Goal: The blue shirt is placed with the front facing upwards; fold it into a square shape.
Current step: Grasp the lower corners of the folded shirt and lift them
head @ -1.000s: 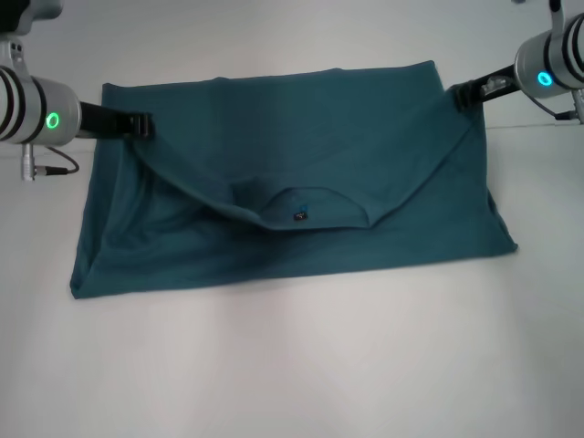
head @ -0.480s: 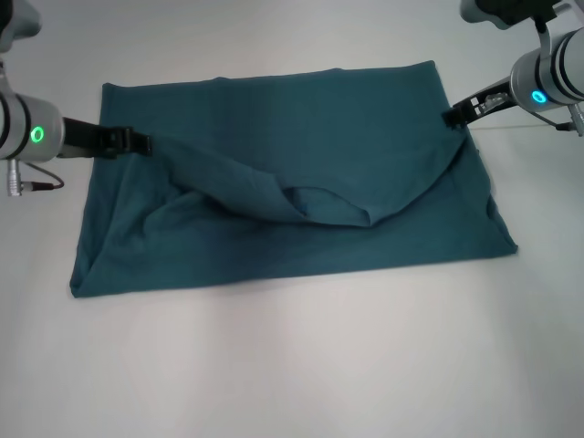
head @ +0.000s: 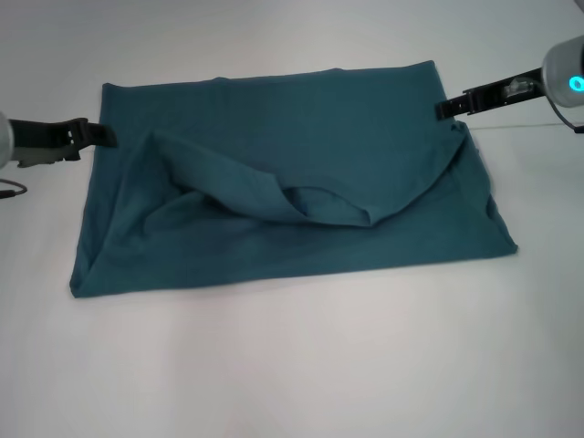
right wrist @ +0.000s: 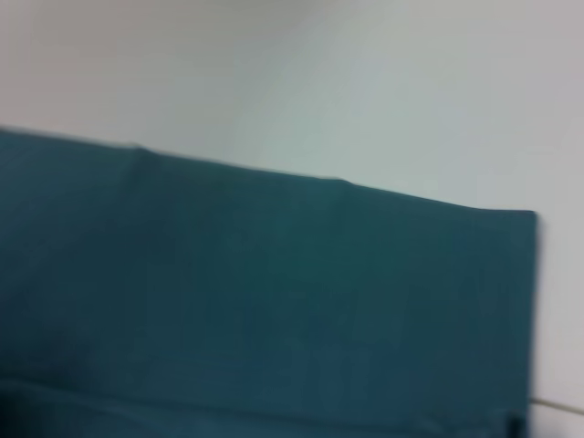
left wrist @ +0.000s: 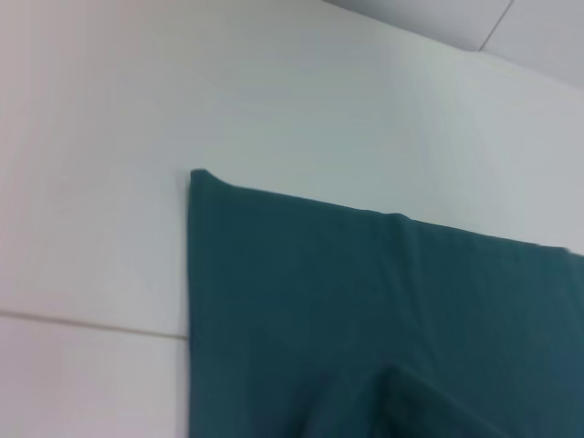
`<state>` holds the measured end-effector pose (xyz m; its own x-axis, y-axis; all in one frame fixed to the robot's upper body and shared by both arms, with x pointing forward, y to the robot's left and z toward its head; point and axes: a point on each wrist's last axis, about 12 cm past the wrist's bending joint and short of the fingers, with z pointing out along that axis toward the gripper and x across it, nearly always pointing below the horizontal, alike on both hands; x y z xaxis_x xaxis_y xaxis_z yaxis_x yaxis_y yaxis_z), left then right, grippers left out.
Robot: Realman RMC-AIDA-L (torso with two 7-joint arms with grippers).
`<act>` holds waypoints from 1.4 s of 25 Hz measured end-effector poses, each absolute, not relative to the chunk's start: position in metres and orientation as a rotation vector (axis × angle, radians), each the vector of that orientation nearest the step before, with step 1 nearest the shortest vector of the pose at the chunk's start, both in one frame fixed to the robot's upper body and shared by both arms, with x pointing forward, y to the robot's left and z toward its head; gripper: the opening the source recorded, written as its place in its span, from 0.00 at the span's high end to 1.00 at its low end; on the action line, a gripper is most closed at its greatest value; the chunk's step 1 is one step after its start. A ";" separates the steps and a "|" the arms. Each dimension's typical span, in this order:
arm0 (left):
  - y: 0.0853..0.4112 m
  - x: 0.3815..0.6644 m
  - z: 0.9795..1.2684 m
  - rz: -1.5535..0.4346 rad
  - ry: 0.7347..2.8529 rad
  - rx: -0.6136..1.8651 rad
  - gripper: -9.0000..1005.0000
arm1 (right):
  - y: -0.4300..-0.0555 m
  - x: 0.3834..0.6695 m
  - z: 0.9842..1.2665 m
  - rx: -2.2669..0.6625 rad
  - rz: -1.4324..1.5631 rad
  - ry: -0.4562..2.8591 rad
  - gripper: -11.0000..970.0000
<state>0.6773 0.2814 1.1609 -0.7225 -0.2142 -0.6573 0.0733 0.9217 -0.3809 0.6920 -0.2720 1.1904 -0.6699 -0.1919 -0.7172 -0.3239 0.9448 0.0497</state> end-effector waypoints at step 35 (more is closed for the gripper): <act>0.330 0.583 1.083 -0.763 2.343 -0.057 0.38 | -0.353 0.576 1.135 -0.130 1.045 2.165 0.16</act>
<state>0.5835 0.3305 1.0826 -0.7785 -0.2331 -0.5827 0.1548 0.8285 -0.5381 0.5757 -0.3532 1.1353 -0.7376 0.2063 -0.6430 -0.3750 0.6668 0.6440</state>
